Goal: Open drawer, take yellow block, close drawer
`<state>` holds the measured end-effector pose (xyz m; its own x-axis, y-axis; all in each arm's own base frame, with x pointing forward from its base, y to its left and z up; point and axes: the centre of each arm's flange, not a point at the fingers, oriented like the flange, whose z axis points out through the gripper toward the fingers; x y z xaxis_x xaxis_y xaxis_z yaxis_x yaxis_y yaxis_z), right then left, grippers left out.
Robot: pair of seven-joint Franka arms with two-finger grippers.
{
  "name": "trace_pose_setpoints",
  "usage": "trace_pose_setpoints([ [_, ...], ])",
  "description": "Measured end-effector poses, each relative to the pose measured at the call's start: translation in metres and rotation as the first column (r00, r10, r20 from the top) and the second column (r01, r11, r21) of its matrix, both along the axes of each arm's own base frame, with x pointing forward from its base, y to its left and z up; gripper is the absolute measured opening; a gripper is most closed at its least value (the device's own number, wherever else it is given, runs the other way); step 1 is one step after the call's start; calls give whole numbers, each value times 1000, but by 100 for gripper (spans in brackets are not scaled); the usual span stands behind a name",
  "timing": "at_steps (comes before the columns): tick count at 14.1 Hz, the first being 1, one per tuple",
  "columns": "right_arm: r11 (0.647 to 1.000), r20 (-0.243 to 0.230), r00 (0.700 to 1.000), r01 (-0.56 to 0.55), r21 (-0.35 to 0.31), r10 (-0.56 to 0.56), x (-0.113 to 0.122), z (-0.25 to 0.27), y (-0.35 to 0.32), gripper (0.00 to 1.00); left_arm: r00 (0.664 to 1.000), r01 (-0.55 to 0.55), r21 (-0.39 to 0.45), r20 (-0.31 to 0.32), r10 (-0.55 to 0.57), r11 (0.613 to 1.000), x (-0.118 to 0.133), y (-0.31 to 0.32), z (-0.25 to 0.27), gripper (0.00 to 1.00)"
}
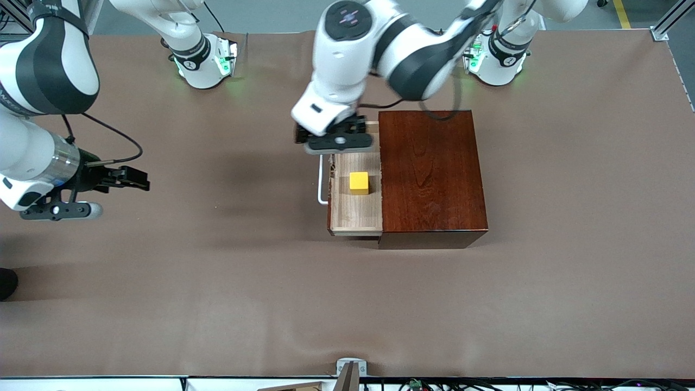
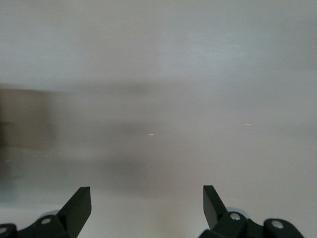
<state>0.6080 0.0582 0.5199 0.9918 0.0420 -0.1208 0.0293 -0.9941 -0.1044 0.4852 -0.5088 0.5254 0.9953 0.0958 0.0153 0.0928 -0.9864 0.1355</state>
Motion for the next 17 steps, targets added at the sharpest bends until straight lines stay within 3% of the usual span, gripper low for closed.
trace_pose_setpoints([
  [3,999,12,1000,-30,32,29,-1,7,24,100,993,113,70,-48,-110,991,30,88,42,100],
  [8,994,19,999,-49,101,48,-4,15,50,100,977,200,95,-89,-191,975,66,216,63,100],
  [15,987,51,993,-110,118,105,-8,30,83,100,977,181,91,-129,-169,979,97,375,51,100],
  [17,977,63,984,-175,122,168,-10,30,92,100,973,202,84,-130,-190,976,103,405,47,100],
])
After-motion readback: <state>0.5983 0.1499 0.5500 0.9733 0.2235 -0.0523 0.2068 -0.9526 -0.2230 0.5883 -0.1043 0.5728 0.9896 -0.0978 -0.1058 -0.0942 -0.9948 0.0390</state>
